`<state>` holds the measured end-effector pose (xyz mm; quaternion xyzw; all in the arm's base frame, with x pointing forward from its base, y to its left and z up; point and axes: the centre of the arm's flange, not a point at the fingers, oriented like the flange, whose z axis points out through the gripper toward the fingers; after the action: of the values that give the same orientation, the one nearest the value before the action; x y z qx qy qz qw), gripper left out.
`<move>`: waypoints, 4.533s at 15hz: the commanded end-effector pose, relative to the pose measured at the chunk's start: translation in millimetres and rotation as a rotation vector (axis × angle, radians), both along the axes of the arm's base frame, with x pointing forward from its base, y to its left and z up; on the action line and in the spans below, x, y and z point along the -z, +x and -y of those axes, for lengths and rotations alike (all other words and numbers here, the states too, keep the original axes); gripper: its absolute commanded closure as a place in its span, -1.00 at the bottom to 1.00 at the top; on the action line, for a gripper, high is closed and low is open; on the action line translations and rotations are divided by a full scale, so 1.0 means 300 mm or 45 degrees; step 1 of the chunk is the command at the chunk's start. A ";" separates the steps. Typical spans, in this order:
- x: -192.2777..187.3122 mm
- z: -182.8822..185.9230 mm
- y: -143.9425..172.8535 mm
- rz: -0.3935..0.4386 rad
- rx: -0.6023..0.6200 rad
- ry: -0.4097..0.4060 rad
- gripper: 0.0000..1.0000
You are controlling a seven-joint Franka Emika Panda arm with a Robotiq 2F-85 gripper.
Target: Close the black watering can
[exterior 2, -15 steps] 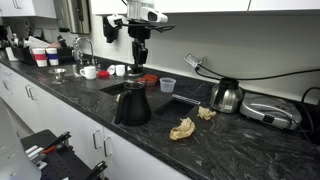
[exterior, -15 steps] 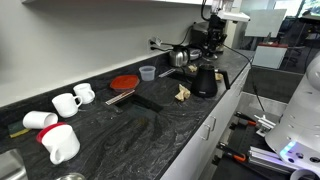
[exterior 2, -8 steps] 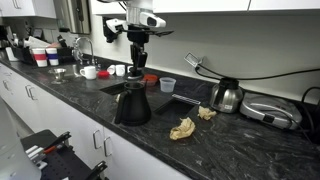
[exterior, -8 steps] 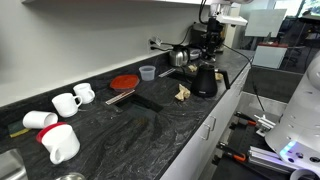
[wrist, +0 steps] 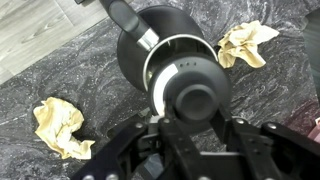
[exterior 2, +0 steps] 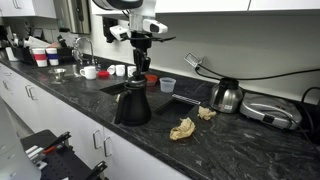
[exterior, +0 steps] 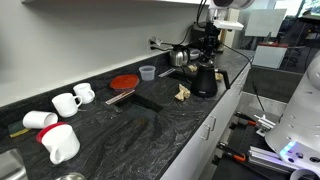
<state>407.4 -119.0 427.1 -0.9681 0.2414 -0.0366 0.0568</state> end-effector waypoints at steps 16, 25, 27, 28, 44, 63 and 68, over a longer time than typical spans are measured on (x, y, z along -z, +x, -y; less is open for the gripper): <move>0.017 -0.023 -0.006 -0.020 -0.105 -0.067 0.70; 0.014 -0.005 -0.020 -0.038 -0.112 -0.109 0.70; 0.016 -0.008 -0.024 -0.041 -0.113 -0.101 0.70; 0.016 -0.012 -0.024 -0.041 -0.115 -0.097 0.70; 0.019 -0.042 -0.041 -0.072 -0.163 -0.097 0.70; 0.065 -0.070 -0.016 -0.102 -0.193 -0.079 -0.42; 0.065 -0.070 -0.016 -0.102 -0.193 -0.079 -0.43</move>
<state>402.5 -98.1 407.6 -0.9855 0.1684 -0.0010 0.0198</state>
